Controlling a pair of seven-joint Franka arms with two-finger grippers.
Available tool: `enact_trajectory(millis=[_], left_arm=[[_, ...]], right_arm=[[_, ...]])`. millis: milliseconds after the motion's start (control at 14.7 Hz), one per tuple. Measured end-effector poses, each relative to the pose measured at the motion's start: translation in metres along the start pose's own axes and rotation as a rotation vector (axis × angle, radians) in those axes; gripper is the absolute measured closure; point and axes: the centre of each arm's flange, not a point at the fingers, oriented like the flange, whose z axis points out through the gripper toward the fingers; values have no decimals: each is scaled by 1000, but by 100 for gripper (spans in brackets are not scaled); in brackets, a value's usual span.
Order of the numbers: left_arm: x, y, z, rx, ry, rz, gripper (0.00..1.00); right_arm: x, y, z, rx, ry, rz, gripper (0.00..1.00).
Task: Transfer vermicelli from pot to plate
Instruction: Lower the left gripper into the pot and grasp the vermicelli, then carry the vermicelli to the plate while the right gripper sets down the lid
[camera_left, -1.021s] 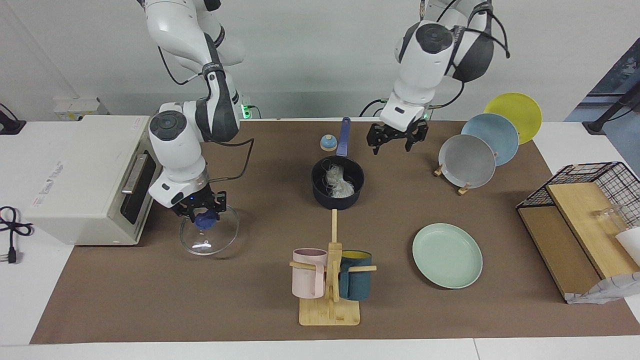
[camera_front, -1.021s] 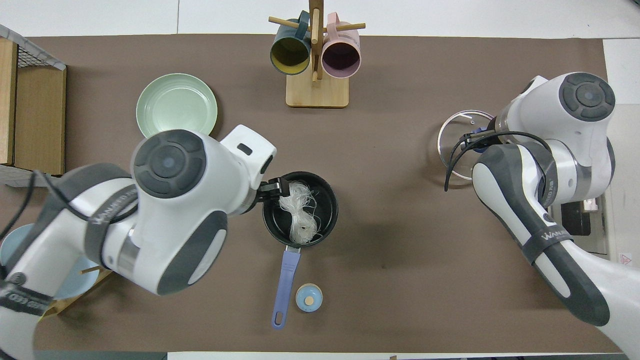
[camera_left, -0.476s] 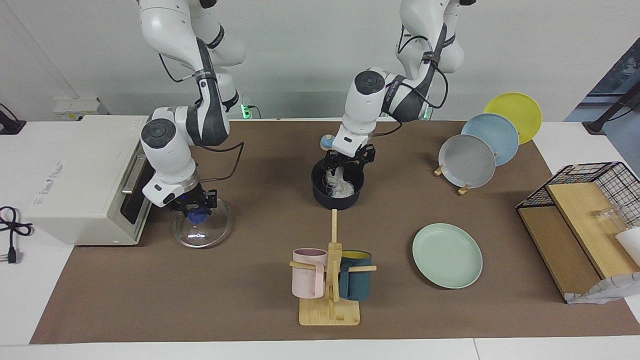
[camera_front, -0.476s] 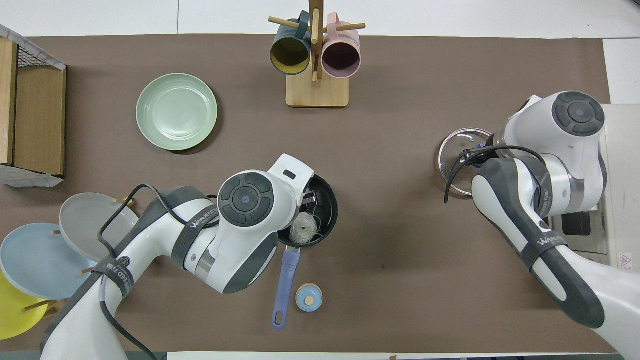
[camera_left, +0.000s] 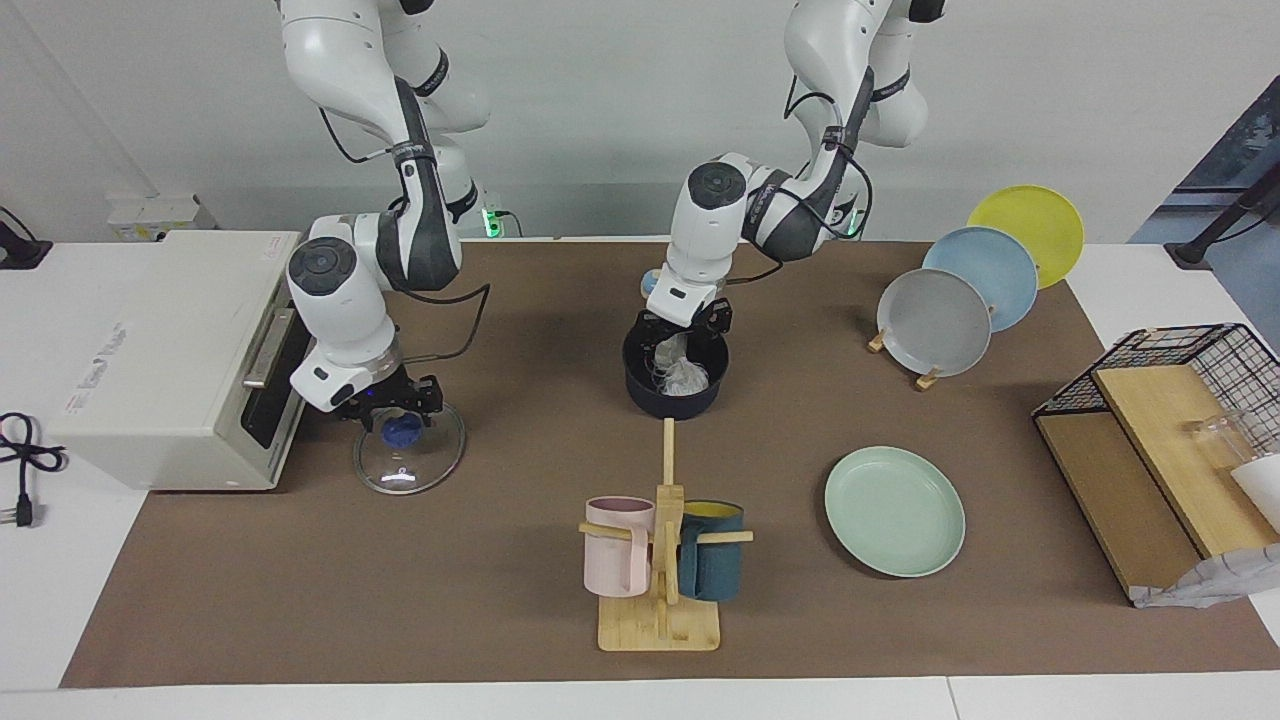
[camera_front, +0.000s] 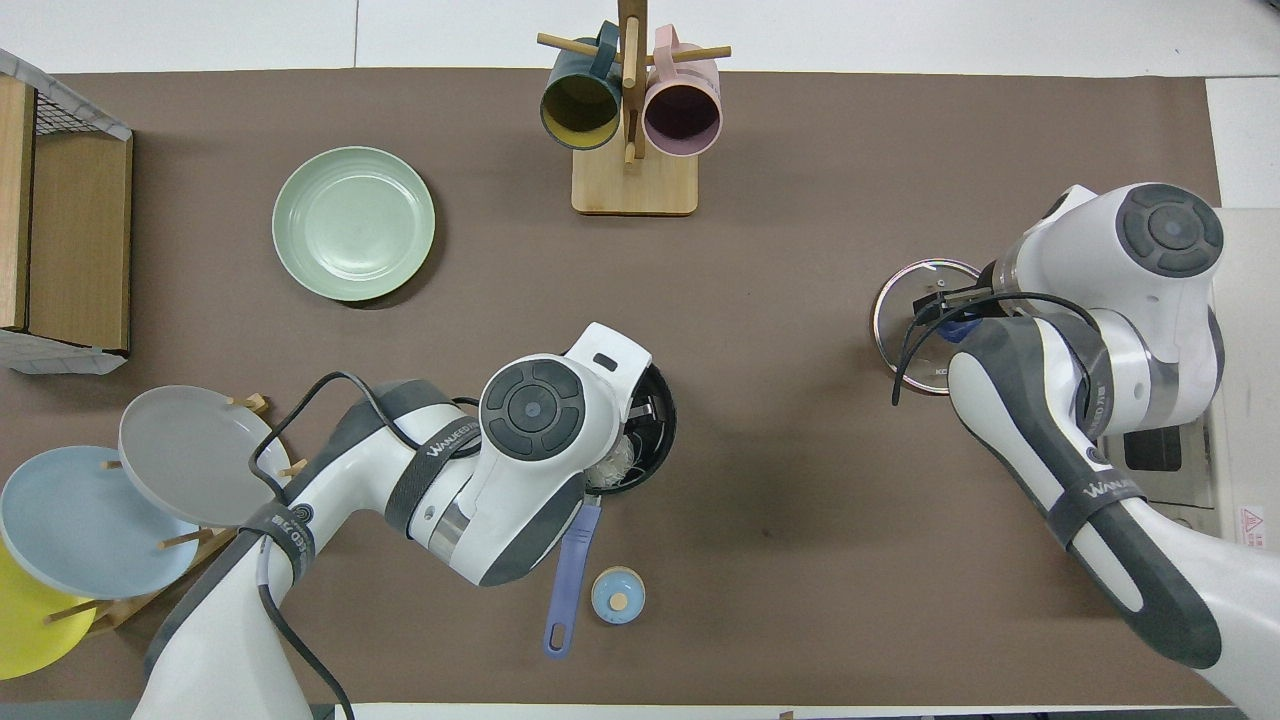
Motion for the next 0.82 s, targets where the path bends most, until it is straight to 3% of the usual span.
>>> enact_trajectory(millis=[204,272,613,681,817], left_arm=[[0,0,12,10,-12,18,0],[0,0,13,11,-13,28,7],[2,-1,12,10,-13,95,70],[3,-1,12,9,-11,101,79],[5,-2,9,7,-8,106,80]], right_arm=[[9,6,-51,-5,-32,10,0],[11,9,-76,-5,-42,16,0],[-4,27,-201,7,-61,59,0],[-12,29,-218,7,-61,63,0],[-25,30,-246,8,-70,65,0]])
